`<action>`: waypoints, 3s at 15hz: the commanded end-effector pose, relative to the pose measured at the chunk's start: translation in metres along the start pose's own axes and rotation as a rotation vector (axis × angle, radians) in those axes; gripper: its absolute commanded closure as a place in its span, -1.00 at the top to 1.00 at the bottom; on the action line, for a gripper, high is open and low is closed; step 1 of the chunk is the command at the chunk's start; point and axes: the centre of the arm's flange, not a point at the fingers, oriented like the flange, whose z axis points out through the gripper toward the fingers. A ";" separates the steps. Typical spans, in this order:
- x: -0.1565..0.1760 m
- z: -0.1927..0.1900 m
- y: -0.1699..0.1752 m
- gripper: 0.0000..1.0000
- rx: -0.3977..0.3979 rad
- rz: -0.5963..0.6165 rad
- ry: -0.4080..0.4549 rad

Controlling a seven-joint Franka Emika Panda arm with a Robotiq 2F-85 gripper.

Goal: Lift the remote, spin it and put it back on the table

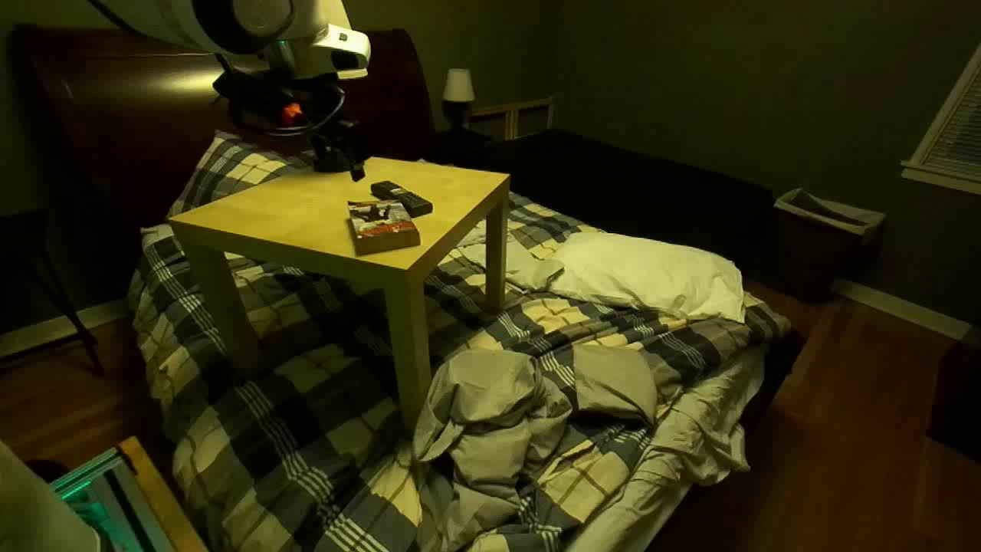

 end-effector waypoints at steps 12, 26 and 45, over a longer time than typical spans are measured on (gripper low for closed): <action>0.000 0.000 0.000 1.00 0.000 0.000 0.000; 0.063 0.020 -0.069 1.00 -0.016 -0.395 0.008; 0.164 0.118 -0.127 1.00 -0.009 -1.113 -0.284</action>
